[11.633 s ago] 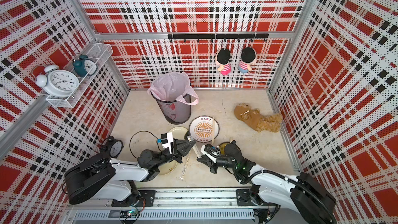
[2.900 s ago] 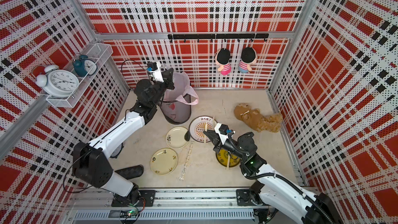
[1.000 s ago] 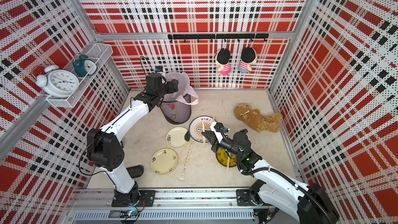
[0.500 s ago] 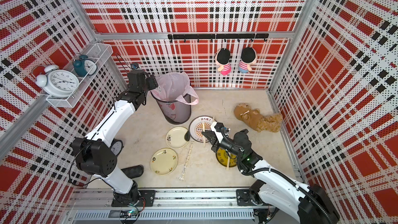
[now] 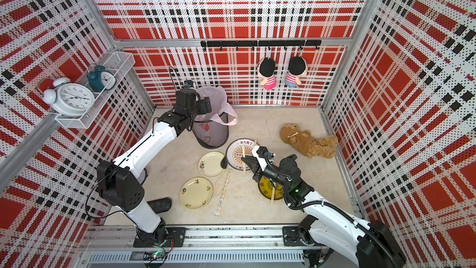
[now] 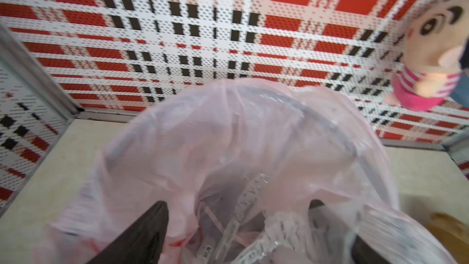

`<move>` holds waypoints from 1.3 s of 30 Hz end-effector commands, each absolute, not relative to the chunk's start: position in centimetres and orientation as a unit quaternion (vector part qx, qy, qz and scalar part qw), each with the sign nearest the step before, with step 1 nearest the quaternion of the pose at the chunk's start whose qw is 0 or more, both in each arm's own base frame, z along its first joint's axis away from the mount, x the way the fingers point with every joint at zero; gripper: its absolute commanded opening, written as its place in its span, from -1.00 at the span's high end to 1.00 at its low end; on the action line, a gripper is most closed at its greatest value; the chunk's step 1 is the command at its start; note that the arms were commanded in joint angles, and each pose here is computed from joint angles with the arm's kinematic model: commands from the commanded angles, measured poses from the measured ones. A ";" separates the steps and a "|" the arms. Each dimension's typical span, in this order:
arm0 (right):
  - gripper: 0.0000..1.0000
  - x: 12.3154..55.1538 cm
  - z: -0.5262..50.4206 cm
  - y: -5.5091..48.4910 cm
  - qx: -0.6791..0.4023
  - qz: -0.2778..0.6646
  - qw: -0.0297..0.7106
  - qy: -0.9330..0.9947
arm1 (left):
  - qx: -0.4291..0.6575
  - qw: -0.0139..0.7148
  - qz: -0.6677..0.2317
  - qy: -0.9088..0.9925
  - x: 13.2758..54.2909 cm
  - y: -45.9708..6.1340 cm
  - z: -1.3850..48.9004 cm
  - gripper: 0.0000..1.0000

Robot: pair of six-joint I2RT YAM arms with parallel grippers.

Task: Remove the packaging of disposable chopsticks
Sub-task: Place the packet bag in the trash bin.

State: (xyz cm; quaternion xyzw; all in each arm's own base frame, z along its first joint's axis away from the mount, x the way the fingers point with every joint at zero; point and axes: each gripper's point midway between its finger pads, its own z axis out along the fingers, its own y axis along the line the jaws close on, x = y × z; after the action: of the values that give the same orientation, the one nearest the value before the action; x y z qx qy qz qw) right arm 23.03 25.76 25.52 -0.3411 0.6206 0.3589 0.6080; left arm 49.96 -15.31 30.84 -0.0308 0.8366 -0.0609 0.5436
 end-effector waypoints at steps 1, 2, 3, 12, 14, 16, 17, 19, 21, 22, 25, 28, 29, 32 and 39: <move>1.00 23.2 27.0 25.5 -0.340 0.352 0.626 0.607 | -0.003 0.547 -0.096 0.831 49.6 -16.3 32.0 -0.77; 1.00 23.2 27.0 25.5 -0.341 0.352 0.625 0.607 | 0.010 0.548 -0.110 0.829 49.5 -17.2 32.1 -0.77; 1.00 23.3 27.0 25.5 -0.340 0.351 0.626 0.608 | 0.022 0.546 -0.122 0.828 49.4 -18.1 32.1 -0.77; 1.00 23.2 27.0 25.4 -0.339 0.349 0.627 0.608 | 0.084 0.516 -0.184 0.832 49.8 -22.8 30.4 -0.76; 1.00 23.3 27.0 25.4 -0.339 0.349 0.626 0.609 | 0.088 0.520 -0.184 0.830 49.7 -23.2 30.6 -0.76; 1.00 23.3 26.9 25.4 -0.339 0.349 0.626 0.610 | 0.091 0.522 -0.186 0.827 49.5 -23.4 30.8 -0.76; 1.00 23.3 26.9 25.4 -0.339 0.349 0.626 0.610 | 0.092 0.523 -0.186 0.826 49.5 -23.5 30.9 -0.76; 1.00 23.3 27.0 25.4 -0.338 0.349 0.626 0.610 | 0.097 0.521 -0.187 0.827 49.4 -23.8 30.7 -0.76; 1.00 23.3 26.9 25.4 -0.338 0.348 0.626 0.610 | 0.098 0.516 -0.183 0.831 49.4 -23.8 30.3 -0.76; 1.00 23.3 27.0 25.4 -0.338 0.349 0.627 0.609 | 0.096 0.514 -0.181 0.833 49.5 -23.8 30.1 -0.76; 1.00 23.3 27.1 25.4 -0.338 0.349 0.628 0.608 | 0.099 0.515 -0.178 0.833 49.4 -24.2 30.2 -0.77; 1.00 23.4 26.9 25.4 -0.338 0.348 0.626 0.611 | 0.103 0.513 -0.170 0.835 49.5 -24.6 30.5 -0.77; 1.00 23.4 26.9 25.4 -0.338 0.348 0.625 0.612 | 0.101 0.518 -0.167 0.833 49.5 -24.6 31.0 -0.78; 1.00 23.4 26.9 25.4 -0.337 0.347 0.626 0.612 | 0.092 0.531 -0.162 0.827 49.3 -23.8 32.3 -0.82; 1.00 23.8 26.8 25.4 -0.325 0.351 0.621 0.621 | 0.050 0.576 -0.189 0.794 47.1 -20.5 36.0 -0.84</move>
State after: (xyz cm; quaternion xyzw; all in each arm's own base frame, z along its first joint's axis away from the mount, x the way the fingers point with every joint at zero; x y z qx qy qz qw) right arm 23.28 25.58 25.55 -0.3347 0.6238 0.3538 0.6113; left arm 48.50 -22.53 31.17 0.0773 0.8308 -0.1712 0.5240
